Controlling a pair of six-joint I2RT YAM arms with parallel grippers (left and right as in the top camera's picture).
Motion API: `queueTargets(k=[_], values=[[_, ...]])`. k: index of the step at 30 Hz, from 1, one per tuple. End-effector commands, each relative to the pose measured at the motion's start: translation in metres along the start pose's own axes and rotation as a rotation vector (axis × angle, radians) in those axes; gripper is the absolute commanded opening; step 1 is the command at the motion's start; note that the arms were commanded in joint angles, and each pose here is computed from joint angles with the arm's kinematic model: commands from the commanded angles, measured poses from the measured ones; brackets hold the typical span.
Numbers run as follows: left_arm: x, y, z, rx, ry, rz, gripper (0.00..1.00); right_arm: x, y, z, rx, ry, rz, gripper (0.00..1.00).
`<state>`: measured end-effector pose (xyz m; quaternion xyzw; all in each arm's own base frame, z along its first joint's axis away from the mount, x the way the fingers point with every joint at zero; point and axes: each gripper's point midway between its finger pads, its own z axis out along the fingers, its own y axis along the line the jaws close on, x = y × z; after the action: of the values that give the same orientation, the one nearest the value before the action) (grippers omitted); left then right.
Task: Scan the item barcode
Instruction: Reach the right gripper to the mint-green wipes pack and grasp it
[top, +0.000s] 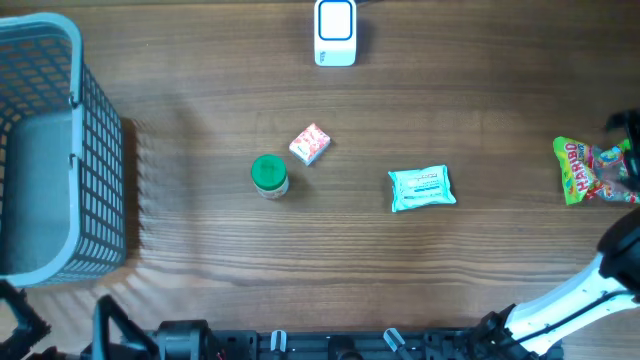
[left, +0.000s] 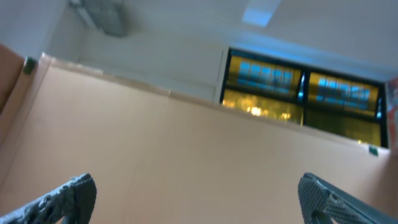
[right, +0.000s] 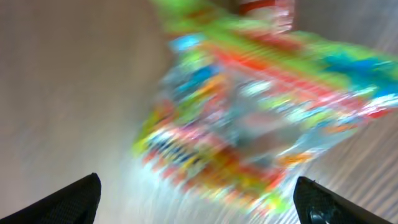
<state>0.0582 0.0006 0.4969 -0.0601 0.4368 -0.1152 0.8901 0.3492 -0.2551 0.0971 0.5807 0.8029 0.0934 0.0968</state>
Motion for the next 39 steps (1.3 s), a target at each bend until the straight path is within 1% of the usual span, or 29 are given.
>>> queueTargets(k=[1, 2, 4, 7, 8, 10, 12, 13, 15, 16, 20, 22, 25, 27, 30, 33, 39], values=[[0.005, -0.001, -0.004, 0.012, 0.019, -0.05, 1.0, 0.05, 0.077, -0.073, -0.105, -0.126, -0.302, 1.0], [0.005, -0.002, -0.004, 0.015, 0.02, -0.061, 1.0, 0.071, 0.09, -0.085, -0.082, -0.156, -0.37, 1.0], [0.007, -0.003, -0.004, 0.027, 0.03, -0.068, 1.0, 0.107, 0.107, -0.097, -0.061, -0.177, -0.442, 1.0], [0.02, -0.007, -0.005, 0.06, 0.089, -0.076, 1.0, 0.19, 0.139, -0.106, -0.091, -0.127, -0.639, 0.99], [0.025, -0.007, -0.005, 0.063, 0.114, -0.077, 1.0, 0.213, 0.144, -0.105, -0.092, -0.101, -0.682, 0.98], [0.039, -0.005, -0.007, 0.052, 0.17, -0.08, 1.0, 0.257, 0.146, -0.101, -0.073, -0.05, -0.732, 0.97], [0.049, -0.002, -0.009, 0.038, 0.213, -0.082, 1.0, 0.288, 0.145, -0.094, -0.054, -0.02, -0.766, 0.96], [0.052, 0.004, -0.009, 0.007, 0.218, -0.079, 1.0, 0.31, 0.139, -0.085, 0.0, -0.046, -0.788, 0.96], [0.062, 0.015, -0.011, -0.053, 0.253, -0.065, 1.0, 0.322, 0.13, -0.075, 0.074, -0.119, -0.786, 0.97], [0.074, 0.019, -0.015, -0.072, 0.303, -0.064, 1.0, 0.329, 0.124, -0.07, 0.103, -0.142, -0.786, 0.95], [0.11, 0.031, -0.029, -0.129, 0.451, -0.055, 1.0, 0.368, 0.098, -0.039, 0.158, -0.121, -0.82, 0.85], [0.119, 0.036, -0.031, -0.151, 0.477, -0.047, 1.0, 0.379, 0.087, -0.019, 0.171, -0.135, -0.838, 0.82], [0.134, 0.04, -0.031, -0.165, 0.508, -0.044, 1.0, 0.381, 0.062, 0.011, 0.213, -0.197, -0.793, 0.76], [0.14, 0.042, -0.032, -0.169, 0.525, -0.044, 1.0, 0.379, 0.049, 0.024, 0.235, -0.215, -0.792, 0.74], [0.145, 0.043, -0.035, -0.175, 0.547, -0.043, 1.0, 0.372, 0.043, 0.037, 0.239, -0.253, -0.804, 0.72], [0.15, 0.044, -0.038, -0.183, 0.572, -0.042, 1.0, 0.372, 0.046, 0.049, 0.211, -0.27, -0.864, 0.68], [0.154, 0.046, -0.041, -0.189, 0.592, -0.041, 1.0, 0.371, 0.052, 0.07, 0.21, -0.291, -1.011, 0.68]])
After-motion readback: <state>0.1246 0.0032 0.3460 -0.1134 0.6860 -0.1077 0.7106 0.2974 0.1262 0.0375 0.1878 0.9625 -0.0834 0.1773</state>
